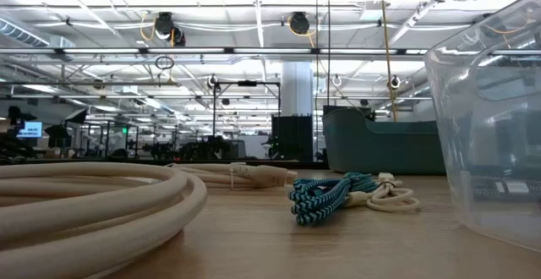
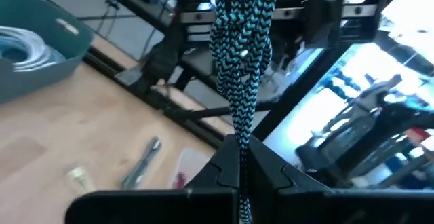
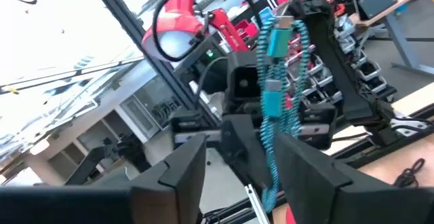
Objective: Pick & Place USB Port
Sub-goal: Put the left blue charger cable into the transparent bin
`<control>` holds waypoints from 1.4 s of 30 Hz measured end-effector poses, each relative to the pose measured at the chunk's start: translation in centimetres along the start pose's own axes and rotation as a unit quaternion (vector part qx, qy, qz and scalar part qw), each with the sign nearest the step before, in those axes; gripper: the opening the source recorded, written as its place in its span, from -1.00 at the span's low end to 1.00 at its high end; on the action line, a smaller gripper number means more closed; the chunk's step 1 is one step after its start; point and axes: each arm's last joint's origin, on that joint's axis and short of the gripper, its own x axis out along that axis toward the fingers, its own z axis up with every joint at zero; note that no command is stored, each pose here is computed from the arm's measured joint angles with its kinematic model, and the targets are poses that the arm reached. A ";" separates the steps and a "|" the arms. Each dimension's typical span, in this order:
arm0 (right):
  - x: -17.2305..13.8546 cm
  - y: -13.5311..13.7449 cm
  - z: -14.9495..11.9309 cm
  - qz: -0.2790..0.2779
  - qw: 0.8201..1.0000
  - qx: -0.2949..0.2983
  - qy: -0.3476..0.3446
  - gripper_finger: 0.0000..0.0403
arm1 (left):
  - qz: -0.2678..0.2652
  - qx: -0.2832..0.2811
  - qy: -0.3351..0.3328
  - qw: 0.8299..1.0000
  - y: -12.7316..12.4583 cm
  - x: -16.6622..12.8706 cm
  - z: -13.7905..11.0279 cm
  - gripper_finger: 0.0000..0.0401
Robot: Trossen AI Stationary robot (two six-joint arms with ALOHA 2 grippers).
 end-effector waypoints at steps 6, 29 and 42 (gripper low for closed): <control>0.3 -0.3 -0.2 -0.006 1.000 0.002 0.001 0.00 | -0.047 -0.009 -0.027 0.999 0.2 2.0 0.9 -0.98; 1.1 -0.9 -0.8 -0.011 1.000 0.001 -0.003 0.00 | -0.105 -0.030 0.008 0.994 0.7 3.3 1.2 -0.98; 1.1 -1.0 -0.7 -0.012 1.000 0.005 -0.004 -0.28 | -0.109 -0.029 0.014 0.994 1.3 3.9 1.6 -0.98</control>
